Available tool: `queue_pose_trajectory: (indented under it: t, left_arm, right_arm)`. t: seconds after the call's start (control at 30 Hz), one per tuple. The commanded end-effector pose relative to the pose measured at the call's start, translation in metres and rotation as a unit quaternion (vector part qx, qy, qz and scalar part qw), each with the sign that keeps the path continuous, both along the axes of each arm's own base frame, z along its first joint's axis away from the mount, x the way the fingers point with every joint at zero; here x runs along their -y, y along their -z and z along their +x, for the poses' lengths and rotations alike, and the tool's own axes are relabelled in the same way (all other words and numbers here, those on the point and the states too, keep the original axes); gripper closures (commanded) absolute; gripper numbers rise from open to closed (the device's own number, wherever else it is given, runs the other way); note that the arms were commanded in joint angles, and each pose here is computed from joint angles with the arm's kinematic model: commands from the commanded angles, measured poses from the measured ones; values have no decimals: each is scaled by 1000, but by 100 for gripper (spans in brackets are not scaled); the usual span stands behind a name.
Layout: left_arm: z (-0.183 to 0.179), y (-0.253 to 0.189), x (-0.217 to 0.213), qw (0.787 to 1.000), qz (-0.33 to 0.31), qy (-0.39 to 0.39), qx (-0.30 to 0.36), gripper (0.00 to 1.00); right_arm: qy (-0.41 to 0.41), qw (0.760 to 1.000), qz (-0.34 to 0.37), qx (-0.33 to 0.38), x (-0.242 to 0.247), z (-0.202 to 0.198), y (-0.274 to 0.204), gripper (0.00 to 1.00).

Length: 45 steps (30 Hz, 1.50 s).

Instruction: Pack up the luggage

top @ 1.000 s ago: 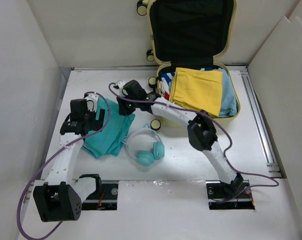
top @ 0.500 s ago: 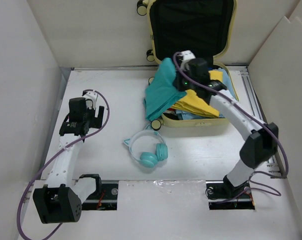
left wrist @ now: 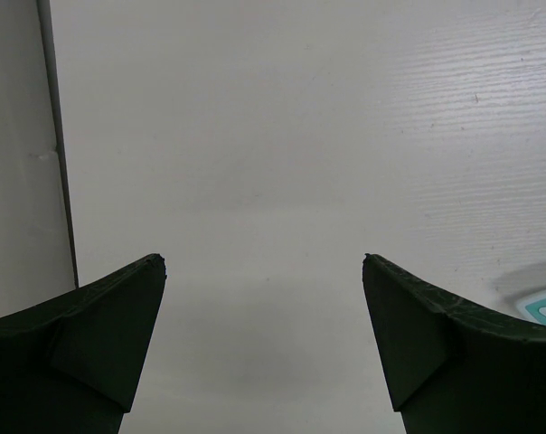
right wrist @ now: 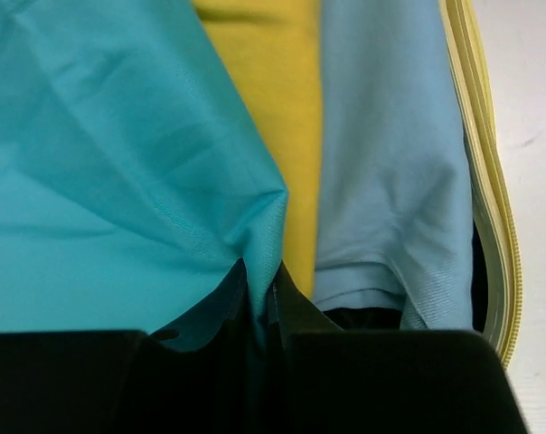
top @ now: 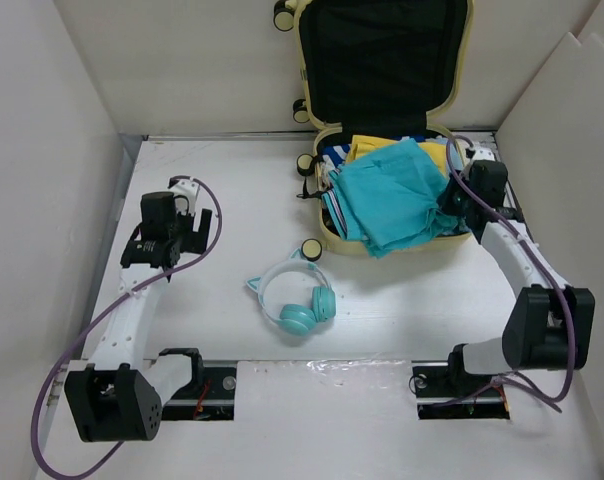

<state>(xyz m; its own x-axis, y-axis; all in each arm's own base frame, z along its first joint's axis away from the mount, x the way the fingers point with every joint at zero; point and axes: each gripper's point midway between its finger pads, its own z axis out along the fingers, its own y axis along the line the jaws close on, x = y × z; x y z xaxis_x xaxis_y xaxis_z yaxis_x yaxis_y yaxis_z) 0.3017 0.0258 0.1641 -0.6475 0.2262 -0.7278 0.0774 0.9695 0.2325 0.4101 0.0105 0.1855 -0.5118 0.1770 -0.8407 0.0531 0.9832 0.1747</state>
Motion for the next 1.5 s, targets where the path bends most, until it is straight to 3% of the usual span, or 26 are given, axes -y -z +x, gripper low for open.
queue_pose_trajectory:
  t: [0.0, 0.1, 0.27, 0.4, 0.53, 0.63, 0.8, 0.93, 1.03, 1.07, 1.23, 1.37, 1.47]
  left_arm:
    - [15, -28, 4, 999, -6, 6, 46, 12]
    - [15, -28, 4, 999, -6, 6, 46, 12]
    - [9, -23, 6, 999, -9, 9, 36, 12]
    - [8, -19, 6, 999, -9, 9, 32, 12]
    - [7, -18, 10, 999, -12, 17, 27, 12]
    - [5, -13, 10, 1000, -12, 17, 18, 12]
    - [7, -15, 7, 1000, -6, 10, 18, 12]
    - [7, -15, 5, 1000, -3, 6, 18, 12]
    - [8, -12, 5, 1000, -3, 6, 13, 12]
    - [8, -10, 5, 1000, -3, 6, 9, 12]
    - [10, -3, 5, 1000, -3, 6, -3, 12]
    - [14, -5, 6, 1000, -3, 6, -3, 12]
    - [14, -5, 6, 1000, -3, 6, -3, 12]
  right_arm:
    - [48, 997, 5, 57, 25, 22, -8, 100]
    - [37, 998, -13, 58, 30, 29, -6, 100]
    - [-174, 981, -17, 79, -25, 42, -18, 26]
    - [-249, 964, -30, 84, -36, 52, -28, 20]
    - [-244, 964, -52, 93, -38, 77, -40, 15]
    - [-270, 960, -46, 55, -44, 102, -20, 14]
    - [-357, 934, -32, 8, -93, 104, 17, 20]
    - [-359, 933, -24, 22, -96, 90, 21, 37]
    - [-340, 939, -34, 50, -89, 89, 1, 77]
    - [-327, 943, -36, 53, -86, 89, -3, 100]
    - [-191, 974, -66, 98, -50, 112, -44, 100]
    - [-36, 988, -24, 150, -8, 133, -89, 100]
    - [8, 989, 18, 145, 4, 148, -83, 100]
